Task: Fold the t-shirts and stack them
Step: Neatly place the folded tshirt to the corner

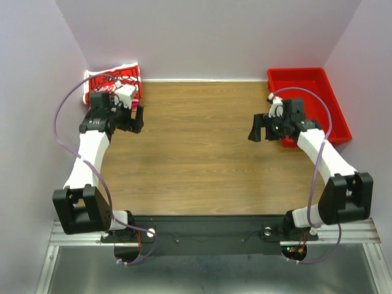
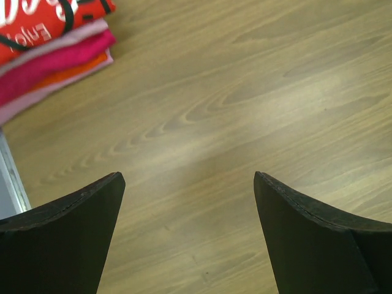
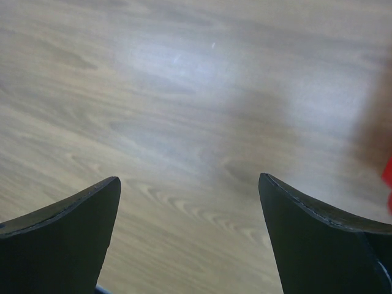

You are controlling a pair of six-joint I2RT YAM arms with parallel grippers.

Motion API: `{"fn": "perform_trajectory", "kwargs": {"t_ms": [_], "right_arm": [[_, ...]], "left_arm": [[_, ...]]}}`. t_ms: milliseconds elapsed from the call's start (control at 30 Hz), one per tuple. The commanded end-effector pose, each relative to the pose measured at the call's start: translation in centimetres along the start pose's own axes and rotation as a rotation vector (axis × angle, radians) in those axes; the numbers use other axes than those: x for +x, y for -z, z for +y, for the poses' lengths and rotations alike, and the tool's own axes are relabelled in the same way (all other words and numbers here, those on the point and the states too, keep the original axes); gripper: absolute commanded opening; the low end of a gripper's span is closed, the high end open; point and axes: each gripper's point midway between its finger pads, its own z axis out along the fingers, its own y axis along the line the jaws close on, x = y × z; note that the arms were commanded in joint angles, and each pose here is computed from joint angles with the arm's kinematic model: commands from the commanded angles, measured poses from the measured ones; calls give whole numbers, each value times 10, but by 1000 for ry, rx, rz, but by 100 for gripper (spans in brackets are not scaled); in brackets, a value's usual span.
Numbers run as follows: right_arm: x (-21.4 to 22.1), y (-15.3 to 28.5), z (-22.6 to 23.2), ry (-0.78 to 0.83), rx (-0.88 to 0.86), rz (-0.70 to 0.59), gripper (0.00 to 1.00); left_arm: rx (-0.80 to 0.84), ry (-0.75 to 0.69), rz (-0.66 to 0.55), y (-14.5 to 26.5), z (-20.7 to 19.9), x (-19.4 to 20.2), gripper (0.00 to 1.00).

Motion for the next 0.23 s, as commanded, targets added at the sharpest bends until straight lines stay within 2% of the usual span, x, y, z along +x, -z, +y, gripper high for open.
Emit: {"fn": "perform_trajectory", "kwargs": {"t_ms": [0, 100, 200], "right_arm": [[28, 16, 9, 10, -22, 22, 100], [40, 26, 13, 50, -35, 12, 100], [42, 35, 14, 65, -22, -4, 100]], "left_arm": [[-62, -16, -45, 18, 1, 8, 99], [-69, -18, -40, 27, -6, 23, 99], [-78, -25, -66, 40, -11, 22, 99]]}}
